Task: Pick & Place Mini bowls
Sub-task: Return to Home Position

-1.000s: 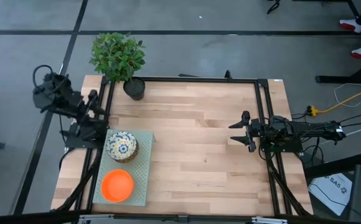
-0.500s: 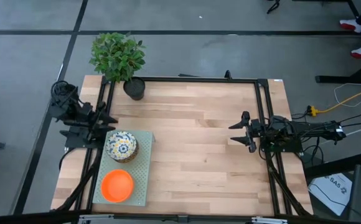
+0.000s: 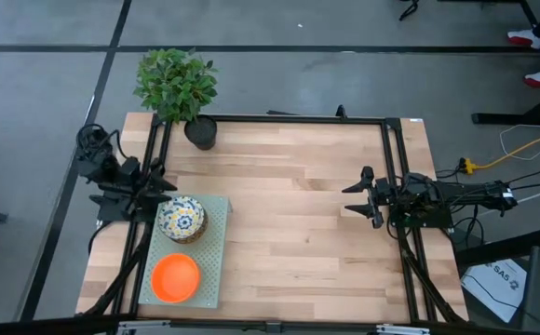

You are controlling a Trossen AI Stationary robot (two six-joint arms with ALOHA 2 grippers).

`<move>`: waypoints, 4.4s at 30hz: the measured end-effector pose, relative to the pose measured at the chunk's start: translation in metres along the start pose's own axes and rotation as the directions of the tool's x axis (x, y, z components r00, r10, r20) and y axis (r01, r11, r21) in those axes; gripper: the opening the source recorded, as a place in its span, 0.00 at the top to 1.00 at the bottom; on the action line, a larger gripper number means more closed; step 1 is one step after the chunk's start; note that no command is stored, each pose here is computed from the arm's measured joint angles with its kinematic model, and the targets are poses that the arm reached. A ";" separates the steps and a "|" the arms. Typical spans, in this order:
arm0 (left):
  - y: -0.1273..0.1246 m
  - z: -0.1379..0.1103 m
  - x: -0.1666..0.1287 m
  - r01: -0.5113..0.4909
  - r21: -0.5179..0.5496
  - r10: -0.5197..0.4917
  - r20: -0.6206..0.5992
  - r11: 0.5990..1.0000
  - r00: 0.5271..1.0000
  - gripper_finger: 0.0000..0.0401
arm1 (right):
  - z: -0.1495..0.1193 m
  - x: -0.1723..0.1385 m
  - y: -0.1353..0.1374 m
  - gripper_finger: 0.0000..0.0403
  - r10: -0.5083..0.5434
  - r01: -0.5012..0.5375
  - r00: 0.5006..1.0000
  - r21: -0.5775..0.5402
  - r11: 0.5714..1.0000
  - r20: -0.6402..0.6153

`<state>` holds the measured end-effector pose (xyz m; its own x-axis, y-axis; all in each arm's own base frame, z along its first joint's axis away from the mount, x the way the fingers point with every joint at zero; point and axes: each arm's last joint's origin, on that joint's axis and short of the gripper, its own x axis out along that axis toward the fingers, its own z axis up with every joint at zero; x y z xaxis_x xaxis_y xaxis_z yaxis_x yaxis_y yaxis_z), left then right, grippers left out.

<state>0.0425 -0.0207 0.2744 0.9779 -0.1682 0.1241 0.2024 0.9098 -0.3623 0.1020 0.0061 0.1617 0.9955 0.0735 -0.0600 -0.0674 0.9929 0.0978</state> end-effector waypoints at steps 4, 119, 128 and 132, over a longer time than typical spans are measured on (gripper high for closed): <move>0.000 -0.001 0.001 0.017 -0.006 -0.017 0.003 1.000 1.000 0.64 | 0.000 0.000 0.000 0.39 0.000 0.000 1.000 0.000 1.000 0.000; 0.105 -0.076 0.020 -0.605 0.323 0.588 0.160 0.727 0.793 0.64 | 0.000 0.000 0.000 0.39 0.000 0.000 1.000 0.000 1.000 -0.001; 0.105 -0.076 0.020 -0.605 0.323 0.588 0.161 0.727 0.793 0.64 | 0.000 0.000 0.000 0.39 0.000 0.000 1.000 0.000 1.000 -0.001; 0.105 -0.076 0.020 -0.605 0.323 0.588 0.161 0.727 0.793 0.64 | 0.000 0.000 0.000 0.39 0.000 0.000 1.000 0.000 1.000 -0.001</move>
<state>0.0871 0.0430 0.1689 0.8858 0.4628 0.0336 -0.4615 0.8862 -0.0402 0.1021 0.0061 0.1616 0.9954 0.0731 -0.0612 -0.0669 0.9930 0.0975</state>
